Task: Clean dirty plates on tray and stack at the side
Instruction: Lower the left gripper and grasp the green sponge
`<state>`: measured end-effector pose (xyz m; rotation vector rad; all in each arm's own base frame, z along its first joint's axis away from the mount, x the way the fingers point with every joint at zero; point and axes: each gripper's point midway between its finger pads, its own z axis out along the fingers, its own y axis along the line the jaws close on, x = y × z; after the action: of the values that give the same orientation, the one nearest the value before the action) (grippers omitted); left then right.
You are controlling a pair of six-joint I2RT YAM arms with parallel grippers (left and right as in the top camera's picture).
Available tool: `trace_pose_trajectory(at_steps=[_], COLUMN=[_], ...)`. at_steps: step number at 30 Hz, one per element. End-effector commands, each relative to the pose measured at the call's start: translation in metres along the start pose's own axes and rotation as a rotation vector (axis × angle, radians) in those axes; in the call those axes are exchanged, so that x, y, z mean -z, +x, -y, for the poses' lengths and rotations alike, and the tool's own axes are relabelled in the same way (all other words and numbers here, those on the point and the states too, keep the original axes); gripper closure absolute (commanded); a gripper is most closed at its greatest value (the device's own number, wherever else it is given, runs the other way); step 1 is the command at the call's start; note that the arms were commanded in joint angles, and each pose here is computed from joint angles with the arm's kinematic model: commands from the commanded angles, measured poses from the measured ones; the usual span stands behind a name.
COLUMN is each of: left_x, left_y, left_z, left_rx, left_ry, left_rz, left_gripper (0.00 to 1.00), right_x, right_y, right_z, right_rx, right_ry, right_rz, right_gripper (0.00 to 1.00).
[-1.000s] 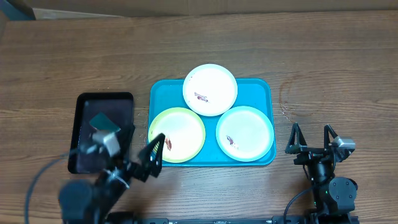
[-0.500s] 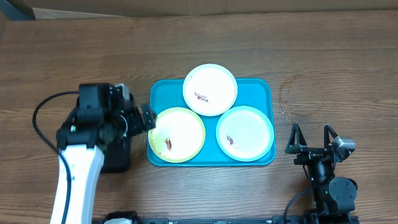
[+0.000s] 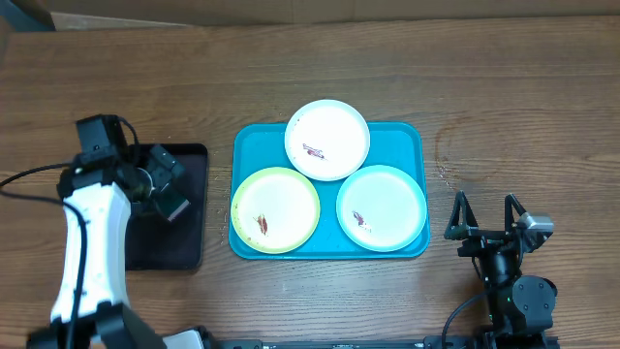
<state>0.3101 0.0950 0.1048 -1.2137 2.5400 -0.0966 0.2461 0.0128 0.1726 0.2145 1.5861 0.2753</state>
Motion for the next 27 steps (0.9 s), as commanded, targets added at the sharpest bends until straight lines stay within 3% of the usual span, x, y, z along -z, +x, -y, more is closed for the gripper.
trace_pose_trajectory(at_steps=[1, 5, 12, 20, 24, 27], left_x=[-0.021, -0.049, -0.083, -0.117, -0.124, -0.124], left_y=[-0.003, -0.004, 0.0, 0.016, 0.017, 0.015], left_z=[-0.003, -0.006, -0.007, -0.029, -0.039, -0.039], left_rx=[0.025, 0.026, -0.015, -0.016, -0.023, -0.023], left_ry=[-0.048, -0.073, -0.088, -0.196, -0.248, -0.249], left_rz=[-0.031, -0.064, -0.115, -0.191, -0.191, -0.184], left_gripper=[0.0, 0.0, 0.21, 0.24, 0.66, 0.84], right_x=[0.0, 0.0, 0.0, 0.0, 0.0, 0.0], right_y=[0.002, 0.002, 0.002, 0.002, 0.002, 0.002], right_z=[0.001, 0.001, 0.001, 0.001, 0.001, 0.001], right_rx=[0.004, 0.004, 0.004, 0.004, 0.004, 0.004], right_ry=[-0.002, -0.002, -0.002, -0.002, -0.002, -0.002], right_rz=[0.001, 0.001, 0.001, 0.001, 0.001, 0.001], right_gripper=[0.0, 0.0, 0.0, 0.0, 0.0, 0.0])
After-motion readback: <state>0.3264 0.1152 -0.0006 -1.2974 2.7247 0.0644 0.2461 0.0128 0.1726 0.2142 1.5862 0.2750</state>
